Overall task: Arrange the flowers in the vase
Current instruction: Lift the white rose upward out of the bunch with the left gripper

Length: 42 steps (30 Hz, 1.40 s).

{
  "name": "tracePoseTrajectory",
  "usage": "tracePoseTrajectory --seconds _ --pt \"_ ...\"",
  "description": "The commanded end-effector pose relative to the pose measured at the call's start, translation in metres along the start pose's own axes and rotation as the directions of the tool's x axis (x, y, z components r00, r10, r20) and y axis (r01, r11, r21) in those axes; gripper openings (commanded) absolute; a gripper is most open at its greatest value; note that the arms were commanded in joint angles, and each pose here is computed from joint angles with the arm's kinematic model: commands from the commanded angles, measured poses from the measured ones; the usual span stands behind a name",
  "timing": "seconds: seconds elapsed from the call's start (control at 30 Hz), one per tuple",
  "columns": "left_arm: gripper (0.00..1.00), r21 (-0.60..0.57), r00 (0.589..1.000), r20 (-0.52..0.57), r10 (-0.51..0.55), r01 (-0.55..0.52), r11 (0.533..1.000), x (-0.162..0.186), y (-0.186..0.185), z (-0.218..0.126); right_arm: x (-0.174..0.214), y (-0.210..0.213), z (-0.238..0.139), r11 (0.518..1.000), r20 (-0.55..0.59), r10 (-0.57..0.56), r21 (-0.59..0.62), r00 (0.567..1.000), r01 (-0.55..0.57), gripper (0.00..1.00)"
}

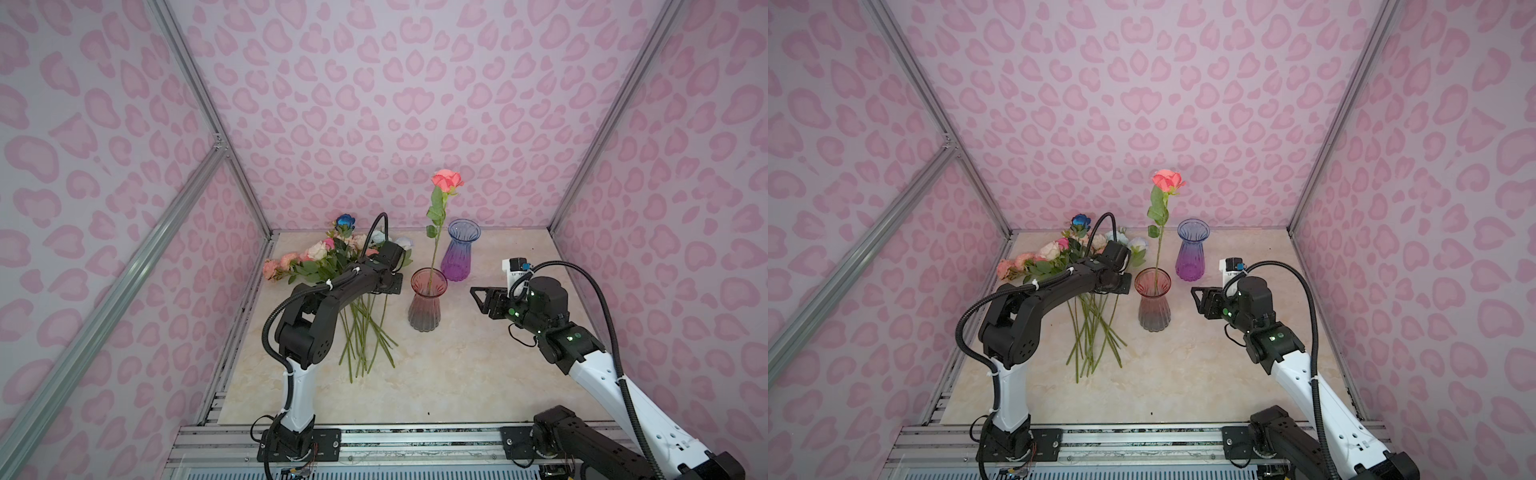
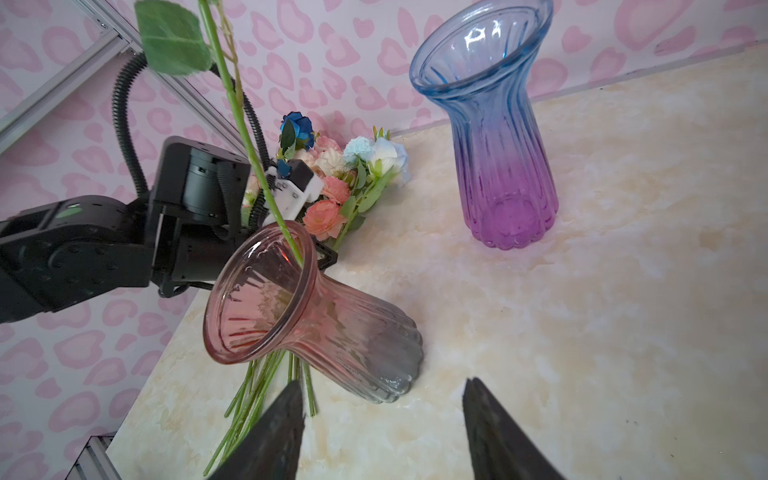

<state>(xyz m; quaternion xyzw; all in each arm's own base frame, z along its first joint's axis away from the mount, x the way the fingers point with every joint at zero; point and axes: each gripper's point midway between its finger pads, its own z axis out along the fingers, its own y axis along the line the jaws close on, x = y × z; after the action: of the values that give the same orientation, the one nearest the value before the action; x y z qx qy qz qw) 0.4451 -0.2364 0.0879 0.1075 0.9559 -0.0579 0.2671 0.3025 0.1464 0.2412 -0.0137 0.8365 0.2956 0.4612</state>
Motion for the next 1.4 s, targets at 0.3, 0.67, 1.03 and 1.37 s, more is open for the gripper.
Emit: tracePoseTrajectory --seconds 0.3,0.67,1.03,1.37 --pt "0.03 0.030 0.924 0.371 -0.094 0.090 0.996 -0.064 0.018 -0.168 -0.008 0.007 -0.015 0.999 0.047 0.035 -0.017 0.998 -0.035 0.62" --pt "0.03 0.283 0.434 0.850 -0.297 0.098 0.954 -0.070 0.040 -0.371 -0.003 0.022 -0.011 0.992 0.023 0.066 -0.106 0.998 -0.063 0.64" --pt "0.03 0.454 0.038 0.890 -0.454 -0.150 0.878 -0.121 0.012 -0.467 -0.007 0.027 -0.009 0.988 0.033 0.083 -0.132 0.996 -0.078 0.64" --pt "0.03 0.471 -0.024 0.871 -0.490 -0.241 0.849 -0.159 -0.014 -0.477 -0.006 0.023 -0.015 0.993 0.038 0.056 -0.107 0.998 -0.052 0.64"
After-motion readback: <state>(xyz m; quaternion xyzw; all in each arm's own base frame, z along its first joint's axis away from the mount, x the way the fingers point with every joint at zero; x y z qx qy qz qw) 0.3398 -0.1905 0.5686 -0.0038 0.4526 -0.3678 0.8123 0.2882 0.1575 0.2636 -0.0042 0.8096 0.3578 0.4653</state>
